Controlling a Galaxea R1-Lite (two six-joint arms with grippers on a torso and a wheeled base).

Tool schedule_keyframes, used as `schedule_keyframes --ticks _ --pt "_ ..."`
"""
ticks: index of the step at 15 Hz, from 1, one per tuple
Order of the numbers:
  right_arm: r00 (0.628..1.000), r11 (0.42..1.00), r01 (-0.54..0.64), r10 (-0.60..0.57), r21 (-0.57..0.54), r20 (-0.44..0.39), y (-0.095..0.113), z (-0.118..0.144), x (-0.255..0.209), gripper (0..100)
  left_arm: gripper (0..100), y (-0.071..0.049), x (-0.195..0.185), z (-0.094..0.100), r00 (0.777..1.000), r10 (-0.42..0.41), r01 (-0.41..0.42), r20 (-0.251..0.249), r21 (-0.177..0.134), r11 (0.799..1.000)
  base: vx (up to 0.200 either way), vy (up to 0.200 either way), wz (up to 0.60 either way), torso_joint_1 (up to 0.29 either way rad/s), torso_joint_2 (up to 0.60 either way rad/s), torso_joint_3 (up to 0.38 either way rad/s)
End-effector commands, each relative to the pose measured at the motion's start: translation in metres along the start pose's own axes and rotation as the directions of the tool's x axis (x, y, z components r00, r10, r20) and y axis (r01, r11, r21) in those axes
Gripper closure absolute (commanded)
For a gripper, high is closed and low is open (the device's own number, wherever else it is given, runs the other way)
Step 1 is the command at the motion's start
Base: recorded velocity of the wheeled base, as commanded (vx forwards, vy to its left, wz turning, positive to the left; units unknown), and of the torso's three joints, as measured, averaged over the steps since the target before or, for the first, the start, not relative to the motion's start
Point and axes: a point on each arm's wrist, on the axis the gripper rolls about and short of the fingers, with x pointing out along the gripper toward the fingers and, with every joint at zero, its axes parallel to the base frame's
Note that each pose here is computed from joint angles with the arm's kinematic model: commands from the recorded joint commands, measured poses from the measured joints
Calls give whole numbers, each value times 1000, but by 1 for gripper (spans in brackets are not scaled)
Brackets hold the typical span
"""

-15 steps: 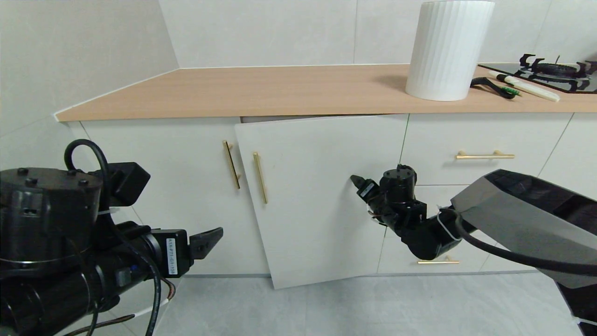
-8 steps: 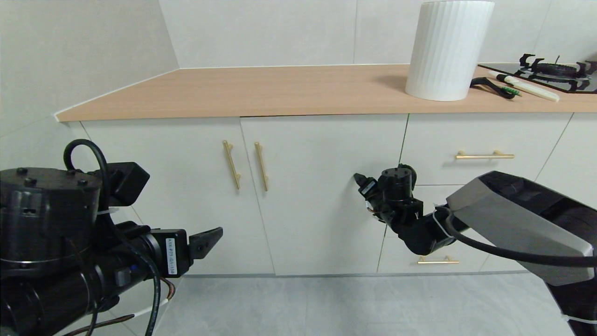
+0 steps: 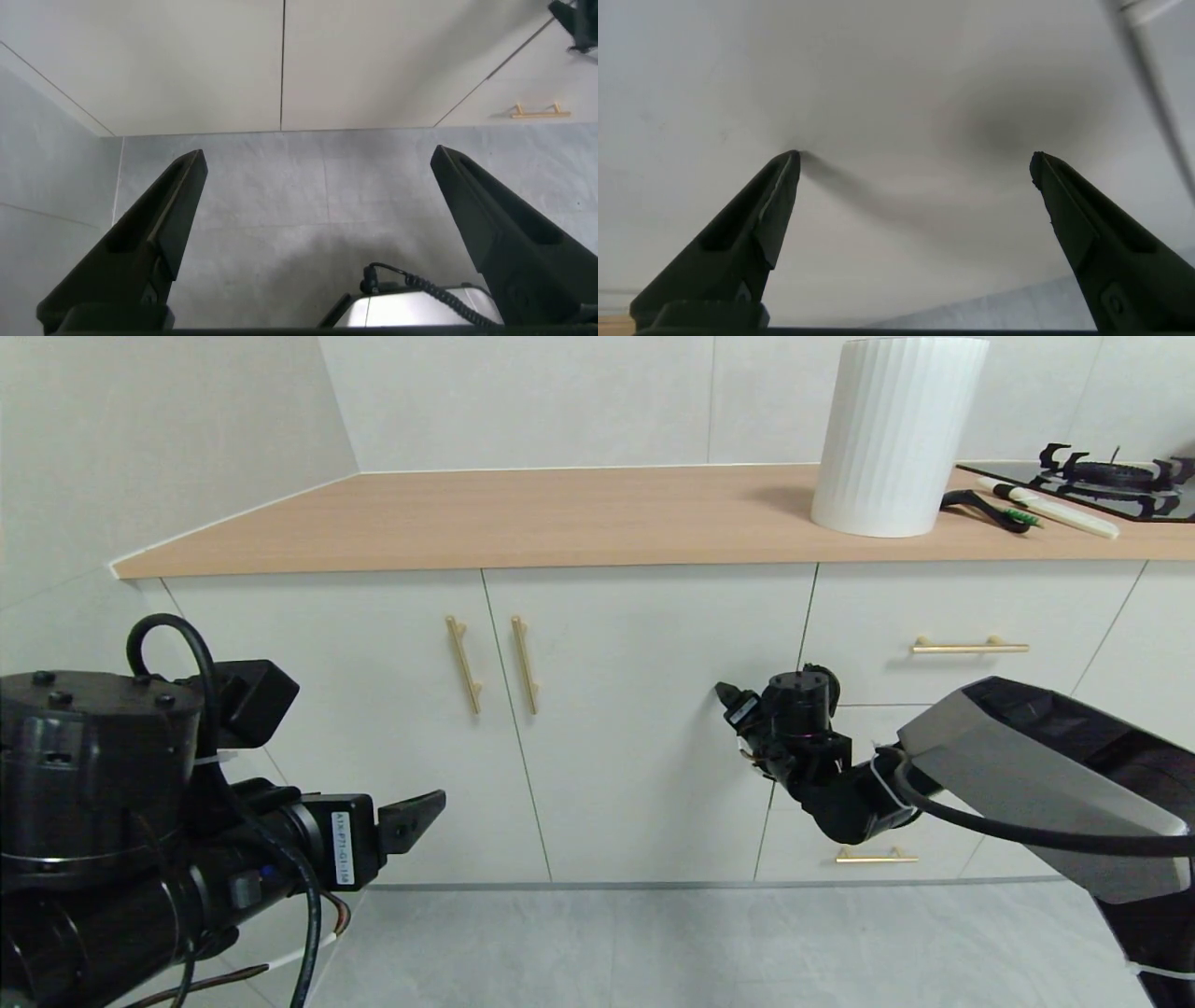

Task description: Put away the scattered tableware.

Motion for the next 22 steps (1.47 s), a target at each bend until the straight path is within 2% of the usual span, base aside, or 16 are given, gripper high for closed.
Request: schedule_keyframes --ticks 1,3,4,6,7,10,11,12,13,14,16,18,19,20,22 --pt "993 996 -93 93 6 -67 26 15 -41 0 0 0 0 0 1000 0 0 1 0 1000 0 0 0 0 0 0" --pt "985 986 -165 164 -8 -48 43 37 -73 0 0 2 -3 1 1000 -1 1 11 -6 1000 0 0 0 0 0 0" --pt "980 978 -200 199 -65 -15 53 55 -98 0 0 5 -10 3 999 -6 7 36 -13 1000 0 0 0 0 0 0" --pt "967 958 -244 251 -150 35 59 80 -137 0 0 9 -20 6 998 -13 15 67 -27 1000 0 0 0 0 0 0" --pt "950 937 -283 303 -206 77 62 101 -179 0 0 16 -30 8 995 -2 7 101 -42 999 0 0 0 0 0 0" --pt "945 867 -232 309 -442 110 34 125 -271 0 0 35 -58 -2 985 10 -7 175 -14 1000 0 0 0 0 0 0" --pt "937 853 -214 317 -476 147 22 136 -299 0 0 42 -70 -9 979 6 -4 202 -12 1000 0 0 0 0 0 0" --pt "936 851 -211 318 -481 152 20 137 -303 0 0 43 -71 -11 979 7 -5 205 -12 1000 0 0 0 0 0 0" --pt "922 827 -133 305 -547 238 0 151 -342 0 0 59 -97 -24 958 23 -8 286 -54 999 0 0 0 0 0 0" --pt "915 816 -80 288 -572 283 -10 156 -359 0 0 68 -110 -31 941 46 -22 335 -77 997 0 0 0 0 0 0" --pt "894 787 -14 286 -617 345 -24 160 -400 0 0 84 -142 -48 897 118 -81 427 -103 991 0 0 0 0 0 0" --pt "887 751 22 290 -660 359 -42 154 -448 0 0 95 -172 -72 867 155 -120 473 -103 987 0 0 0 0 0 0" --pt "899 740 37 269 -671 346 -57 146 -468 0 0 98 -182 -84 861 180 -150 476 -102 984 0 0 0 0 0 0" --pt "907 737 51 248 -673 340 -69 138 -481 0 0 100 -189 -92 854 204 -172 480 -109 979 0 0 0 0 0 0" --pt "902 725 130 196 -676 384 -88 123 -514 0 0 100 -197 -107 830 260 -220 494 -138 966 0 0 0 0 0 0"
